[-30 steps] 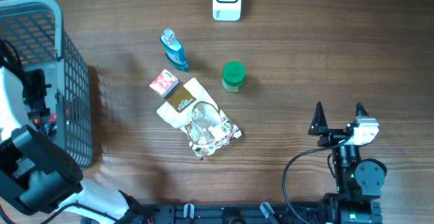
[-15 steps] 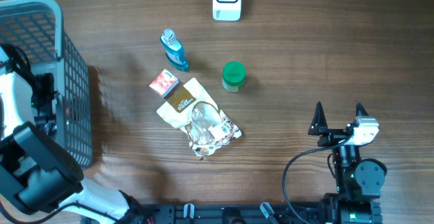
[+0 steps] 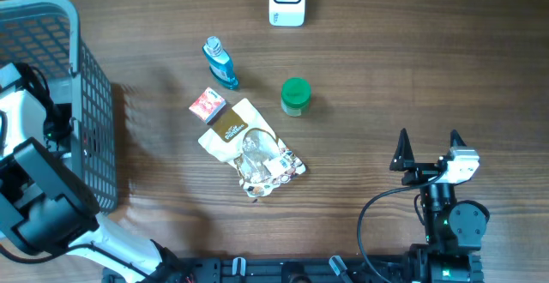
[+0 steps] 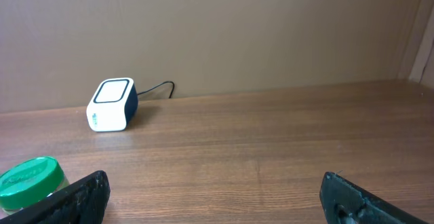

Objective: Scan the item barcode
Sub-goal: 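Lower the left gripper into the basket and grasp the black-orange package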

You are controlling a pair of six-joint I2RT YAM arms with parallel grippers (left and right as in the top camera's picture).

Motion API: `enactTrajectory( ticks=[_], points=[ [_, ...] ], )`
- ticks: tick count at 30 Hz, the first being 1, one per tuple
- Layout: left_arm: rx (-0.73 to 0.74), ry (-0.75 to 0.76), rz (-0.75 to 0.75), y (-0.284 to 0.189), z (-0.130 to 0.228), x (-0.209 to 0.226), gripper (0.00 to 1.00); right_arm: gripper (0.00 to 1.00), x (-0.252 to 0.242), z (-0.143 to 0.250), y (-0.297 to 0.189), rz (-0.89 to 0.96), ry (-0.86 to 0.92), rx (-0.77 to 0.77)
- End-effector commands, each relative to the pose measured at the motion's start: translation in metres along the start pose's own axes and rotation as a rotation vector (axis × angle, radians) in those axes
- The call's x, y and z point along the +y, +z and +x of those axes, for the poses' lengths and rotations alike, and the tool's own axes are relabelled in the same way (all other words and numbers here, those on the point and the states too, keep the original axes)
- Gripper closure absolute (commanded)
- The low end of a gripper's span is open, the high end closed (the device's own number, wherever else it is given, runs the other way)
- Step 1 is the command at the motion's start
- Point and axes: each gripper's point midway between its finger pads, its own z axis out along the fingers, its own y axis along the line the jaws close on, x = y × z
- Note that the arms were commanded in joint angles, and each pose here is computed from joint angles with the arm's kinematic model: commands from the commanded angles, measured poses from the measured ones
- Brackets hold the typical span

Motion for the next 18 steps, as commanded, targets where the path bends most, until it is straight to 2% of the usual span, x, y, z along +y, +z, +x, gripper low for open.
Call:
enactTrajectory(
  ticks=[1,5,14,18],
  points=[
    [0.008,0.011,-0.010,0.005,0.003,0.002,0.74,0.00,0.002,0.000,0.000,-0.010,-0.006,0.000],
    [0.006,0.010,-0.008,0.005,0.003,0.001,0.96,0.00,0.002,0.000,0.000,-0.010,-0.006,0.000],
    [0.010,0.008,0.010,0.005,0.003,-0.003,0.96,0.00,0.002,0.000,0.000,-0.010,-0.006,0.001],
    [0.050,0.005,0.063,0.000,0.008,-0.013,0.96,0.00,0.002,0.000,0.000,-0.010,-0.006,0.000]
  ],
)
